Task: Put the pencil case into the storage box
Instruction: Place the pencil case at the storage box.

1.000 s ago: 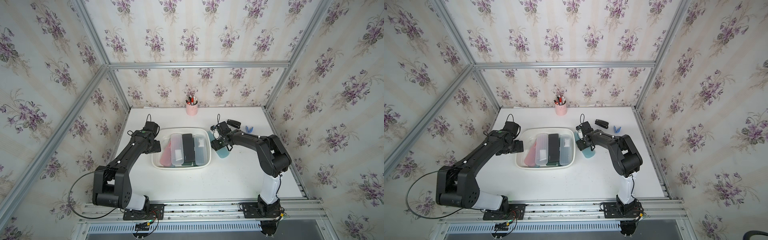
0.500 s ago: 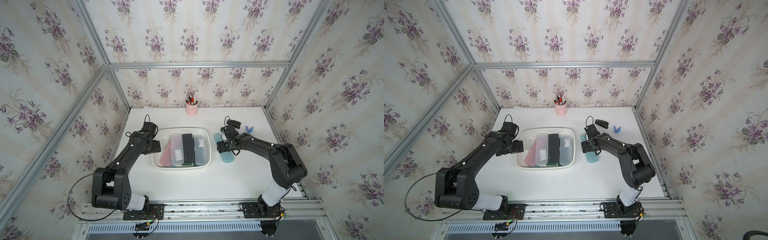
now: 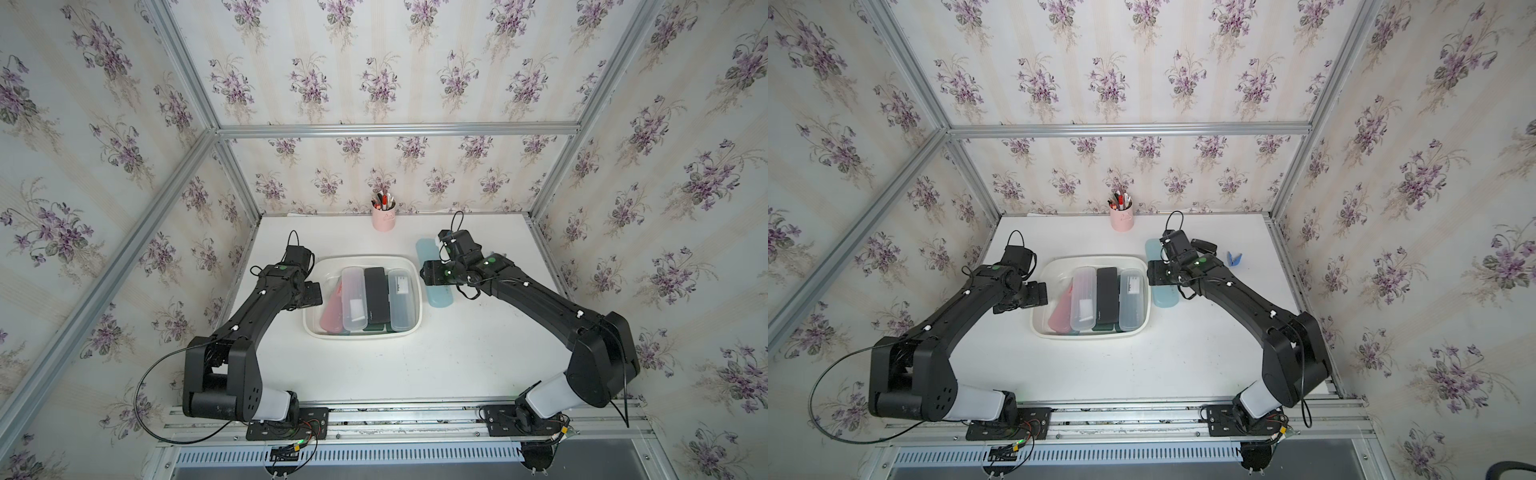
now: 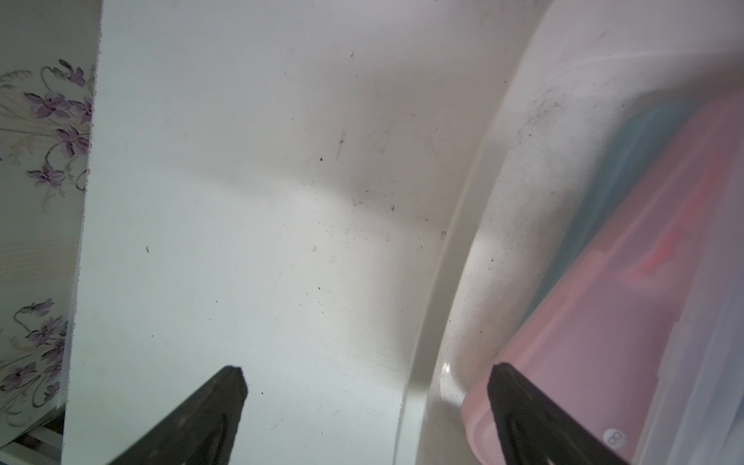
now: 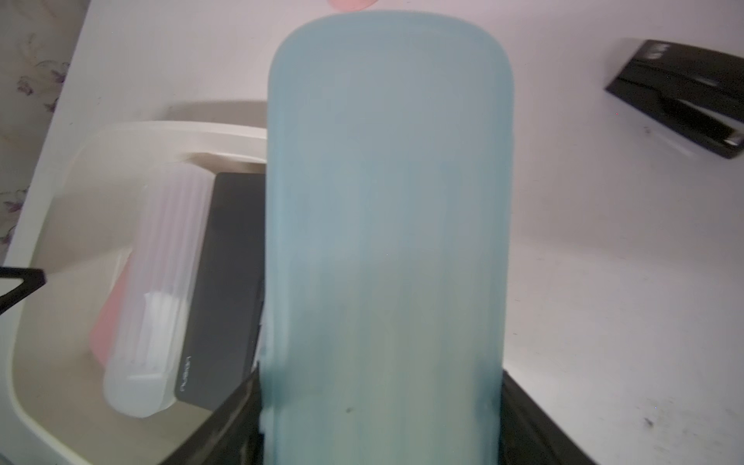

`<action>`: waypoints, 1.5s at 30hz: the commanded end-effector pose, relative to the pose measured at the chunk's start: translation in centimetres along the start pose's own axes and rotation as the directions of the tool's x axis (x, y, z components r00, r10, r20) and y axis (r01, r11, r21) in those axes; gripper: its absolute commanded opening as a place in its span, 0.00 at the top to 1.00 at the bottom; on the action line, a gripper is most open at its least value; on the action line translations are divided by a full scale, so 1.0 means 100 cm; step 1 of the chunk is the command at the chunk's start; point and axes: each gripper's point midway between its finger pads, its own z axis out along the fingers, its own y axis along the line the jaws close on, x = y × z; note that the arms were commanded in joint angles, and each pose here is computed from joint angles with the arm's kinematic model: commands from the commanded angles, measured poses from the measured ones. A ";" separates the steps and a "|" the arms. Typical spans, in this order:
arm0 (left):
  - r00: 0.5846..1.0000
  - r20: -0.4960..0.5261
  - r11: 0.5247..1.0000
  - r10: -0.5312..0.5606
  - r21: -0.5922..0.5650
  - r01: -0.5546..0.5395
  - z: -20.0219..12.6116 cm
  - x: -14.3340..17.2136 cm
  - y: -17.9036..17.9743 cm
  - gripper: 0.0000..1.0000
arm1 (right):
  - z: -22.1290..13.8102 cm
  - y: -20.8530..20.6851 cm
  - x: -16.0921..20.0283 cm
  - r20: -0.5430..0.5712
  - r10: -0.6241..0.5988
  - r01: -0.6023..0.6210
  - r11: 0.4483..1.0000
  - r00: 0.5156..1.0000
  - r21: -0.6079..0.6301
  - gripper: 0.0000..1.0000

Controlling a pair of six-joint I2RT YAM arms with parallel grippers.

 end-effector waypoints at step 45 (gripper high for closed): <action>0.990 0.057 0.991 -0.126 0.053 0.123 -0.020 -0.008 0.021 0.01 | 0.043 0.047 0.036 -0.035 -0.076 0.083 0.963 0.996 0.257 0.01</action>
